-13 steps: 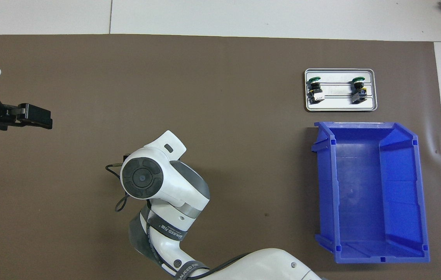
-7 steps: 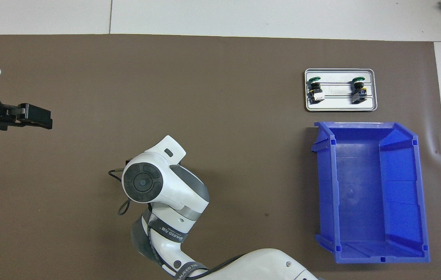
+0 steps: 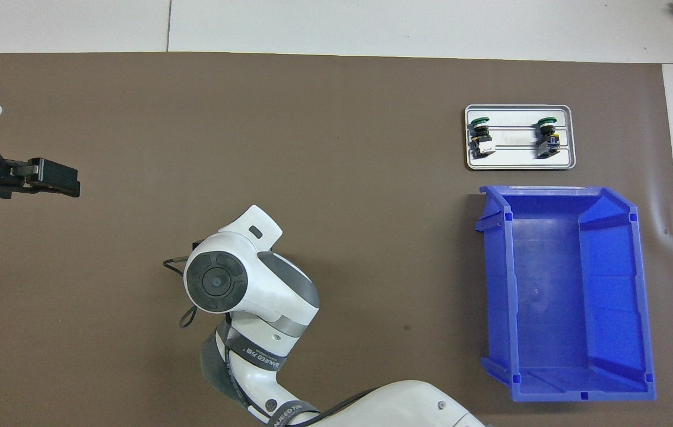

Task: Place and press button with both arms
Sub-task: 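Close the right gripper around the green button, then carry the green button with the right gripper over the blue bin, then lower the button into the blue bin and open the right gripper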

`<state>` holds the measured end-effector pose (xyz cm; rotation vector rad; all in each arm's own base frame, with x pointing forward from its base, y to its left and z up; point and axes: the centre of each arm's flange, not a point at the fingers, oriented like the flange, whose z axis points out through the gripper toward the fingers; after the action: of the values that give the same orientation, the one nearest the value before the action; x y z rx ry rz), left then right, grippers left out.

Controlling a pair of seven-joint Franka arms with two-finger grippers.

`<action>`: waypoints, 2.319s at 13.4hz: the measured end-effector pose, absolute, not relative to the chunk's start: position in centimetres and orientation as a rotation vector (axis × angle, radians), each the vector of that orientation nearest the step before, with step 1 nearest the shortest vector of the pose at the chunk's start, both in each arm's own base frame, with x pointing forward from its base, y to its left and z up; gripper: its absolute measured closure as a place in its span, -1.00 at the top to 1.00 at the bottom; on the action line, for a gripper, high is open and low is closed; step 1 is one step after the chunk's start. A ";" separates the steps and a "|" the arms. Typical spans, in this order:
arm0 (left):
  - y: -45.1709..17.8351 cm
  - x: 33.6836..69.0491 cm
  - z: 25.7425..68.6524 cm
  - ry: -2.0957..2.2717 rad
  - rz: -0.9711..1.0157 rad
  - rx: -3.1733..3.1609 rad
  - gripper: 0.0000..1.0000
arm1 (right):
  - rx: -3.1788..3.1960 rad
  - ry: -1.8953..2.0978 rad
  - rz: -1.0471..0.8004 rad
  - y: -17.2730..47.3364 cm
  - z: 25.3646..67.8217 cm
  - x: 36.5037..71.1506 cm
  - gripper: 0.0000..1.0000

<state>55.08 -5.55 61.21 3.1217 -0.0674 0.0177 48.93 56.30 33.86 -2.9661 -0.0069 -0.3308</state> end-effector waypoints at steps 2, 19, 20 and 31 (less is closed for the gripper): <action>-5.6 55.1 61.2 -0.068 0.018 3.122 1.00 | -2.960 -0.003 -0.342 56.1 34.6 49.1 -0.31; -6.5 55.0 61.1 -0.096 0.013 3.121 1.00 | -3.074 0.561 -0.343 22.4 51.1 49.4 -0.31; -6.6 55.0 61.1 -0.098 0.012 3.121 1.00 | -3.090 0.547 -0.335 21.0 51.0 49.5 -0.31; -6.6 54.9 60.6 -0.098 -0.004 3.122 1.00 | -3.206 0.295 -0.282 6.2 48.7 52.7 -0.31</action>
<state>54.91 -6.57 60.60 3.1222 -0.0978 -0.0038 52.69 6.25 48.73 -3.2062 0.2946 -0.2824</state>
